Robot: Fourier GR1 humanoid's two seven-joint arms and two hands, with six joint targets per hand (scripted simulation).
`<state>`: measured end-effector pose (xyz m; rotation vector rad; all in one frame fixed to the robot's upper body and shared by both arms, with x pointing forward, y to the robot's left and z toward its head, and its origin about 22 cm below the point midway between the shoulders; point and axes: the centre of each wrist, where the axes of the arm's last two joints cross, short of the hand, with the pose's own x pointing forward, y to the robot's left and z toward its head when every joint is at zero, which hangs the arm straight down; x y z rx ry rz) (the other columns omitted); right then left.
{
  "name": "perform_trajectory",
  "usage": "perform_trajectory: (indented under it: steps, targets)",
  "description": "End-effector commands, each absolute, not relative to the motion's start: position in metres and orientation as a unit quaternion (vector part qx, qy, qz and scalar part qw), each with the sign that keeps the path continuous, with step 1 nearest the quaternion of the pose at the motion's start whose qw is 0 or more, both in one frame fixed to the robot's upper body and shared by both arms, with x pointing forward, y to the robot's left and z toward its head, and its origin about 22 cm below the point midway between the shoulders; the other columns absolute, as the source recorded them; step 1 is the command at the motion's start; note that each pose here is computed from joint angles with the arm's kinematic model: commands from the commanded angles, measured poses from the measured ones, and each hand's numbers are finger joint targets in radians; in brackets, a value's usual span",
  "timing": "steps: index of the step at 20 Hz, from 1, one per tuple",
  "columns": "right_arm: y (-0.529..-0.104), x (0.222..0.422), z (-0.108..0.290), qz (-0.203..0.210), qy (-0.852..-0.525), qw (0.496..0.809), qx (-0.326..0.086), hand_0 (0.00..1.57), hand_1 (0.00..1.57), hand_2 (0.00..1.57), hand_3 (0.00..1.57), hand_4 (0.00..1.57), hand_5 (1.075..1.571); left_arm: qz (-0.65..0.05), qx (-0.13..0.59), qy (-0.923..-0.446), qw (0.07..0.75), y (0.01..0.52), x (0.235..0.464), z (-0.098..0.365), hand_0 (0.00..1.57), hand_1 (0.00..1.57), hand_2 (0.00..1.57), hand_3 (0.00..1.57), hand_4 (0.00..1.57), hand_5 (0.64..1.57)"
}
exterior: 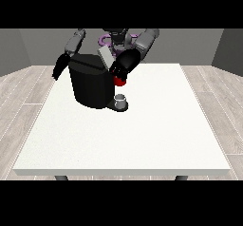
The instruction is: Insert the coffee pod into the coffee machine and close the lid
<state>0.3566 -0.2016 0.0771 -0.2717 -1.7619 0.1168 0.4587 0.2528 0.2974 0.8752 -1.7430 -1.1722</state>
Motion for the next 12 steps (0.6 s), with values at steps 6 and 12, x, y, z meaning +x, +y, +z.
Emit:
perform_trajectory:
  steps: [6,12]
  targets:
    - [-0.184,0.353,0.08,0.073,-0.771,0.623,-0.113,0.0,0.0,0.0,0.0,0.22,1.571,-0.464,0.395,-0.693,0.386,0.266,0.457,0.308,0.74,0.74,0.87,0.65,0.0,1.571]
    - [-0.206,0.359,0.075,0.061,-0.761,0.635,-0.119,0.0,0.0,0.0,0.0,0.09,1.571,-0.471,0.399,-0.68,0.396,0.258,0.458,0.3,0.0,0.0,0.59,0.46,0.0,1.571]
